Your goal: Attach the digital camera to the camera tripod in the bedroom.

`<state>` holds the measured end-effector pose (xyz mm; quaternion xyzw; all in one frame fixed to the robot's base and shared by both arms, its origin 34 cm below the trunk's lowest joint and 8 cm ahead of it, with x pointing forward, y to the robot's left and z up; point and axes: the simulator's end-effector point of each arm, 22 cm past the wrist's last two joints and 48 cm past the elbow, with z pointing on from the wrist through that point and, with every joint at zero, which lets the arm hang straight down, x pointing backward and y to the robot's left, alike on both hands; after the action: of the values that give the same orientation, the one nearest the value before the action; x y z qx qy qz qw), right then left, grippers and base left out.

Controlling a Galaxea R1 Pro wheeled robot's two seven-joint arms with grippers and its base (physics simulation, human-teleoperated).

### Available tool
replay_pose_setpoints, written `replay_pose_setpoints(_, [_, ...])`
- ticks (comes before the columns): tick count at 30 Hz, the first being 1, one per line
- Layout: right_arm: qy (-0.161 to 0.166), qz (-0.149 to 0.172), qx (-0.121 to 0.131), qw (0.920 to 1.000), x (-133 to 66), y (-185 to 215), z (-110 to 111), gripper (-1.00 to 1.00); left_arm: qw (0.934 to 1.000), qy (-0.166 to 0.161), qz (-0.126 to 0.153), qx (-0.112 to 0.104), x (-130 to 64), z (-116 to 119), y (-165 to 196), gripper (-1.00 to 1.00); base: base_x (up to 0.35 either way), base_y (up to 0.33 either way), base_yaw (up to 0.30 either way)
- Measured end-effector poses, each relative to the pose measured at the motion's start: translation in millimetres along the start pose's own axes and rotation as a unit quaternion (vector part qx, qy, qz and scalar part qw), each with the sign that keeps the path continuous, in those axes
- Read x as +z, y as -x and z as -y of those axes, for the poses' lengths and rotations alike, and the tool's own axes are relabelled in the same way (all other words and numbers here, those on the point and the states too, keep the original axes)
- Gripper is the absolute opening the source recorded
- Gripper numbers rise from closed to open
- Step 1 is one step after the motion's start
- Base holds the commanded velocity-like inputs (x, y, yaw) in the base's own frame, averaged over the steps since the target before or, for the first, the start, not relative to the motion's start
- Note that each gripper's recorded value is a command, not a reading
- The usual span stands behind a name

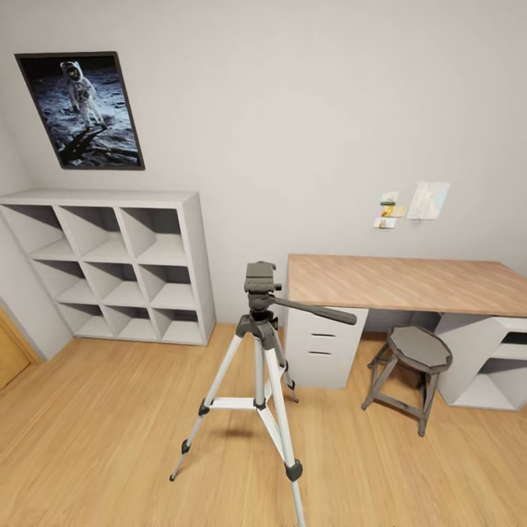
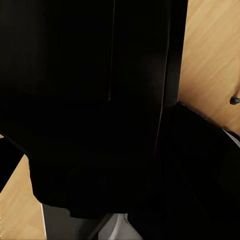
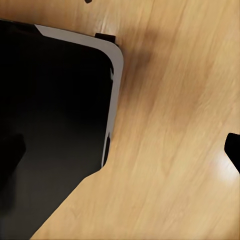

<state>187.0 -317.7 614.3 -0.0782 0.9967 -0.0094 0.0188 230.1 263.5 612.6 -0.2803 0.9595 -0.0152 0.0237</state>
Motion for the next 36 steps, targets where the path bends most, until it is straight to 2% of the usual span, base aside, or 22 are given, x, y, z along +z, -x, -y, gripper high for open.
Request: replay_pose_setpoints(36, [0.005,-0.029,0.0,0.9996,3.0,-23,-4,1.0,0.9992,0.032,-0.023,-0.001,5.0,-14,-23,-1.0,0.0,0.0,0.0])
